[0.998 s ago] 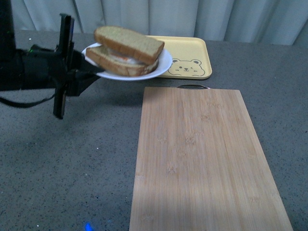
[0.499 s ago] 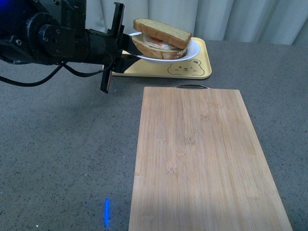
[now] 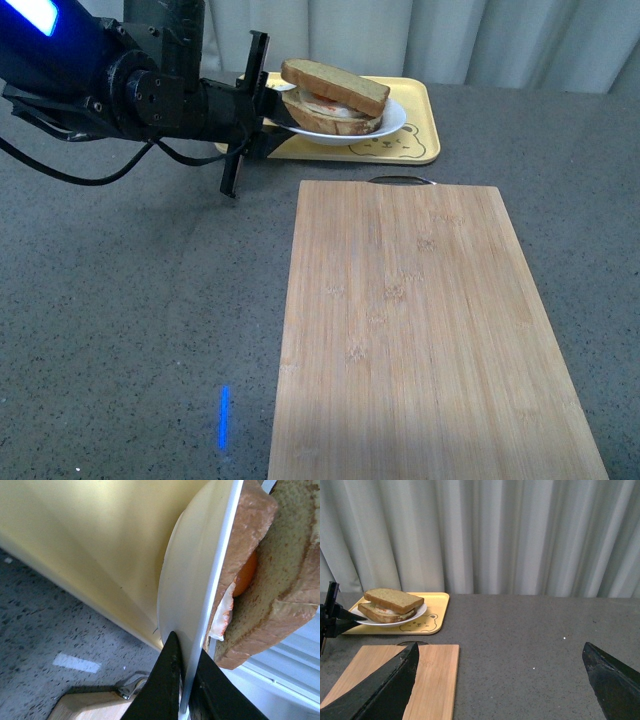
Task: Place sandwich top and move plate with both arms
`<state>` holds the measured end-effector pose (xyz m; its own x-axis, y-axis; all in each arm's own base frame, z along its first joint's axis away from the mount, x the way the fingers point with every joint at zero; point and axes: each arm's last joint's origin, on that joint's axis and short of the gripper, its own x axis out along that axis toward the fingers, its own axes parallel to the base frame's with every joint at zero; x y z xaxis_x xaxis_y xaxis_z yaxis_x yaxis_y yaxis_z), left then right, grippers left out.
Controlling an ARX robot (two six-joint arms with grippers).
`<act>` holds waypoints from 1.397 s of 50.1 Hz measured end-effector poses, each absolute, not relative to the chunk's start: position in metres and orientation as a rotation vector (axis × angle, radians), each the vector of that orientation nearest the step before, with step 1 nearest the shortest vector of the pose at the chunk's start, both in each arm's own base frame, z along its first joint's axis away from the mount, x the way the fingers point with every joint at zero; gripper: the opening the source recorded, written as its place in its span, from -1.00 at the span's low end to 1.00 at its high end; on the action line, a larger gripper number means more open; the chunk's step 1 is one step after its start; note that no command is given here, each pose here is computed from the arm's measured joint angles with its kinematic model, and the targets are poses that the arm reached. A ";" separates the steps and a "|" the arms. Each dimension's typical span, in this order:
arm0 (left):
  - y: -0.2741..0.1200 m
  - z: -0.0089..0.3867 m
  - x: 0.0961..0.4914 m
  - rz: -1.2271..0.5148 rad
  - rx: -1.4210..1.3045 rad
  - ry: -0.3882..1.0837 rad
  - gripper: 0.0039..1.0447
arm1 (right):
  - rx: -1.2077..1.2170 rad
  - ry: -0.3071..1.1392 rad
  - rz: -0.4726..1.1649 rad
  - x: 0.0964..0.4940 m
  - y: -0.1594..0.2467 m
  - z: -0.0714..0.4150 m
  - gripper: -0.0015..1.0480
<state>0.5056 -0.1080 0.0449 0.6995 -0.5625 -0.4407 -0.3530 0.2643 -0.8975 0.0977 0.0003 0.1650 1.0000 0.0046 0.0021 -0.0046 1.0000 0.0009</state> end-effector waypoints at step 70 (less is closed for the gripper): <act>-0.029 0.136 0.280 -0.003 -0.037 0.010 -0.74 | 0.001 -0.002 0.005 0.098 0.000 0.165 0.82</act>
